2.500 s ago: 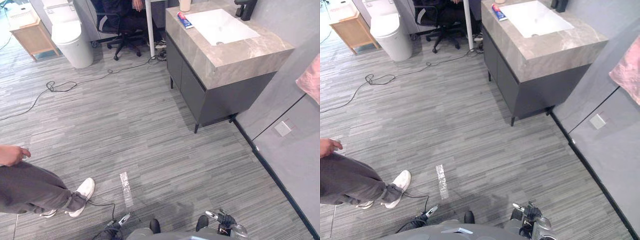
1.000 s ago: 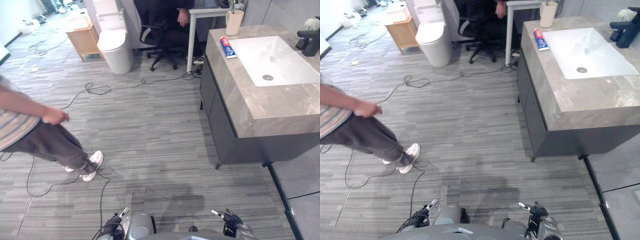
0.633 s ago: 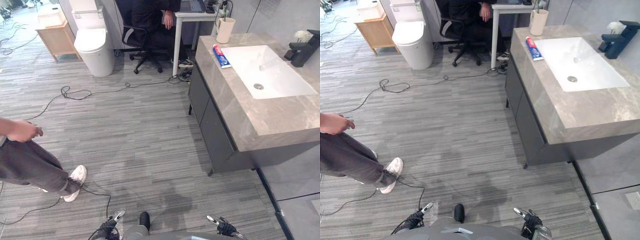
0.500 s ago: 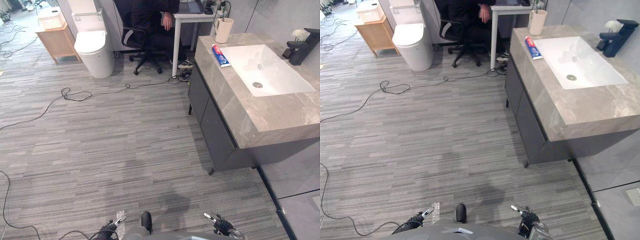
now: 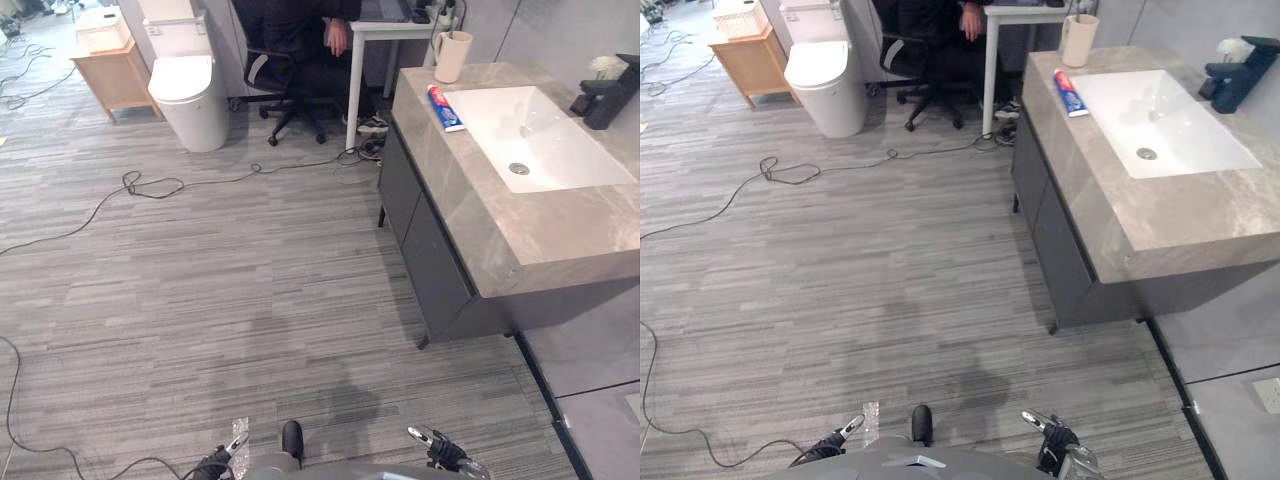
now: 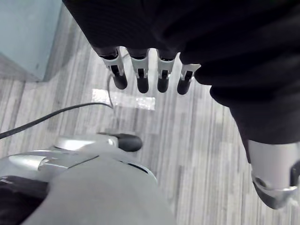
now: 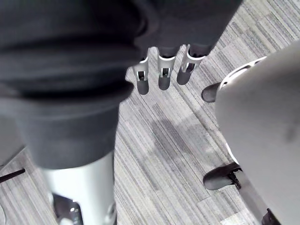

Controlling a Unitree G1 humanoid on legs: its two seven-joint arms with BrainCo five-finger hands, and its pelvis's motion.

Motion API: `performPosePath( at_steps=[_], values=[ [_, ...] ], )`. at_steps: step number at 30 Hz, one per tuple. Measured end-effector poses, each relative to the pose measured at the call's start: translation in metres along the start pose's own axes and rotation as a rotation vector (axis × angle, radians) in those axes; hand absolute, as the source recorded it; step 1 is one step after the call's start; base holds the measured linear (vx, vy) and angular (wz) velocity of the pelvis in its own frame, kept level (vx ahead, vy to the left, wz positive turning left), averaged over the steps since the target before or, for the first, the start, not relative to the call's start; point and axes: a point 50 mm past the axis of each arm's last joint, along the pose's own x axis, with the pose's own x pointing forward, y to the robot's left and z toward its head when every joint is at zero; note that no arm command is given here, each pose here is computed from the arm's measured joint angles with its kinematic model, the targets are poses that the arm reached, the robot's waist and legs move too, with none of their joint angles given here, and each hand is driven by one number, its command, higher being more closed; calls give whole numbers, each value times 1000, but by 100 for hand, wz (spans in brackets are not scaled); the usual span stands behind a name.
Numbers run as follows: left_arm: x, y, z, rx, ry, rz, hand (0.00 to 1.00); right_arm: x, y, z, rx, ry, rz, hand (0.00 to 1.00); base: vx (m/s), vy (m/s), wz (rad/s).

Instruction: Organize washtable

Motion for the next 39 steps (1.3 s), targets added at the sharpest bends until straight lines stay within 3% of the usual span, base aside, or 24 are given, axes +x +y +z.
performPosePath(
  at_steps=[4, 8, 13, 19, 23, 27, 32, 39],
  values=[
    [-2, -4, -9, -183, 14, 7, 0, -1, -11, 2, 101, -25, -40, 0, 182, 146, 59],
    [-1, -5, -4, -182, 0, 2, 0, -1, 0, 4, 106, -64, -5, 0, 3, 242, 10],
    [0, -8, 1, -189, -10, -1, 0, -6, -18, -8, 200, -47, -56, 0, -106, 115, 19],
    [-2, -15, -8, -248, 5, 0, 0, -24, -47, -65, 306, 123, -162, 0, 302, -221, 33],
    [-1, -30, -1, -361, -26, -19, 0, -18, -50, -38, 240, 44, -142, 0, 268, -203, -19],
    [1, -27, 21, -337, -110, -27, 0, -3, -17, 4, 147, -45, -41, 0, -37, -84, -59],
    [-2, -24, 0, -310, -45, -12, 0, 1, -6, 33, 151, -145, -21, 0, 295, 37, -57],
    [-1, -3, -6, -206, 18, 27, 0, -6, -16, -19, 188, 18, -56, 0, 472, 113, 29]
  ],
)
